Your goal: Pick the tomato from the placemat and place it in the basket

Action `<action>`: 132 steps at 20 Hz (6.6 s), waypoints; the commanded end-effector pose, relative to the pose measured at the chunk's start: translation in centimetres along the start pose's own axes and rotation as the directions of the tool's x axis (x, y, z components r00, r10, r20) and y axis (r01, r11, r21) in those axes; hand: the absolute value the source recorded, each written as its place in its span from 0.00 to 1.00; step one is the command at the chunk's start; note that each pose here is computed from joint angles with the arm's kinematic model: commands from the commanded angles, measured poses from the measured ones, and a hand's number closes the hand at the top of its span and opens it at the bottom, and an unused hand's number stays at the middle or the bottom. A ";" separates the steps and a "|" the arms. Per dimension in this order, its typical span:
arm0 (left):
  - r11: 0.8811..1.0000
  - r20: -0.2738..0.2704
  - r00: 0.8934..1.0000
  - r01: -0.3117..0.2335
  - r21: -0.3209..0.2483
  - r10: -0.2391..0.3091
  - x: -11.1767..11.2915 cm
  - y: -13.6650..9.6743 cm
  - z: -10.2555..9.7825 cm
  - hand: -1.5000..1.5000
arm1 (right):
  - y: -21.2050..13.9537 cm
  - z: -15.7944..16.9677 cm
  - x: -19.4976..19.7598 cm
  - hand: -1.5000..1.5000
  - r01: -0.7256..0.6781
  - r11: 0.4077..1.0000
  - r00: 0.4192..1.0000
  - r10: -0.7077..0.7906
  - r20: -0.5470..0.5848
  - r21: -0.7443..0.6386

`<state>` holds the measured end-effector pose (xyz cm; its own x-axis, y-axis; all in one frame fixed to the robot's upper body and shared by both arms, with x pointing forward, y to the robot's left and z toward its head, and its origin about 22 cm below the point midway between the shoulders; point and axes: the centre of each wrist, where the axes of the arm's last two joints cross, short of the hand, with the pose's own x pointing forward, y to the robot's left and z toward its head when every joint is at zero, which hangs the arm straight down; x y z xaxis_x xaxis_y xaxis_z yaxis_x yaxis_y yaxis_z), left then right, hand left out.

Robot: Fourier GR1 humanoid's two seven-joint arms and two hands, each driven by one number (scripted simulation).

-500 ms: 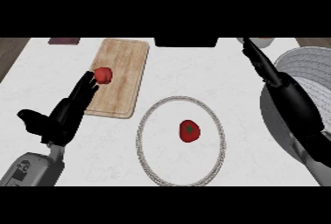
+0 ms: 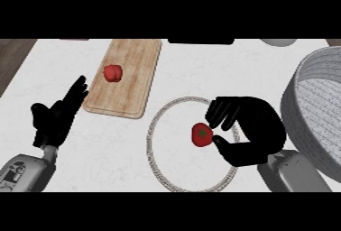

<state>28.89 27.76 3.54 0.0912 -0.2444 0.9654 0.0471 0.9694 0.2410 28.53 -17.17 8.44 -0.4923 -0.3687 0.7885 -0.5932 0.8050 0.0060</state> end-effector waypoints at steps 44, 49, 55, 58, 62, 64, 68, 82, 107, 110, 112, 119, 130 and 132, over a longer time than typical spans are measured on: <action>0.997 -0.115 0.991 0.072 0.040 -0.067 -1.7 -0.2 -0.9 0.50 | -7.8 2.6 4.7 0.00 -0.516 0.672 0.597 0.727 -0.339 0.531; 0.996 -0.114 0.992 0.063 0.062 -0.056 -1.0 -0.6 -0.3 0.50 | -6.1 4.7 -0.1 0.00 -0.489 0.679 0.600 0.718 -0.353 0.548; 0.996 -0.100 0.993 0.070 0.064 -0.063 -0.3 -1.3 -1.2 0.50 | -5.4 3.7 -3.5 0.00 -0.489 0.679 0.602 0.717 -0.352 0.547; 0.996 -0.113 0.991 0.072 0.050 -0.066 -0.8 -1.8 -0.8 0.50 | -4.3 3.0 -4.4 0.00 -0.504 0.673 0.600 0.724 -0.341 0.542; 0.996 -0.112 0.992 0.060 0.065 -0.052 0.0 -0.7 -1.6 0.50 | -4.1 3.9 -5.0 0.00 -0.496 0.677 0.605 0.719 -0.342 0.545; 0.995 -0.113 0.992 0.066 0.073 -0.057 -0.6 -0.6 -0.5 0.50 | -3.0 3.5 -5.1 0.00 -0.501 0.672 0.613 0.720 -0.324 0.546; 0.997 -0.122 0.991 0.067 0.044 -0.062 -1.7 -1.2 -0.4 0.50 | -1.5 1.4 -5.4 0.00 -0.499 0.675 0.605 0.721 -0.339 0.544; 0.997 -0.113 0.992 0.060 0.058 -0.053 -1.6 0.9 -0.9 0.50 | -1.3 2.4 -8.9 0.00 -0.429 0.669 0.581 0.719 -0.382 0.607; 0.995 -0.098 0.993 0.077 0.063 -0.071 -0.2 -0.8 -0.9 0.50 | 0.5 6.4 -11.3 1.00 -0.624 0.381 0.325 0.920 -0.217 0.682; 0.995 -0.133 0.990 0.060 0.080 -0.049 -1.1 0.1 0.1 0.50 | -1.3 9.2 -9.9 1.00 -0.594 0.217 0.035 0.969 -0.245 0.774; 0.994 -0.151 0.987 0.063 0.085 -0.050 -1.7 0.1 0.2 0.50 | -1.4 9.8 -9.1 1.00 -0.572 0.134 -0.076 0.974 -0.215 0.809; 0.993 -0.134 0.989 0.072 0.097 -0.059 -0.7 1.4 0.9 0.50 | 4.3 10.5 -1.8 1.00 -0.682 0.270 0.017 0.935 -0.355 0.680; 0.993 -0.135 0.989 0.079 0.084 -0.067 -1.6 -0.5 0.1 0.50 | 6.7 5.3 12.8 1.00 -0.788 0.578 0.427 0.761 -0.489 0.213; 0.994 -0.124 0.991 0.067 0.084 -0.057 -0.8 1.2 0.1 0.50 | 7.3 5.2 15.8 1.00 -0.799 0.579 0.447 0.751 -0.486 0.159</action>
<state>28.66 28.10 2.25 0.2195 -0.2999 0.9284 -0.0297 0.9491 0.3136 16.25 -18.05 13.59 -0.3378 0.7179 0.6088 -0.1211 0.6083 -0.7844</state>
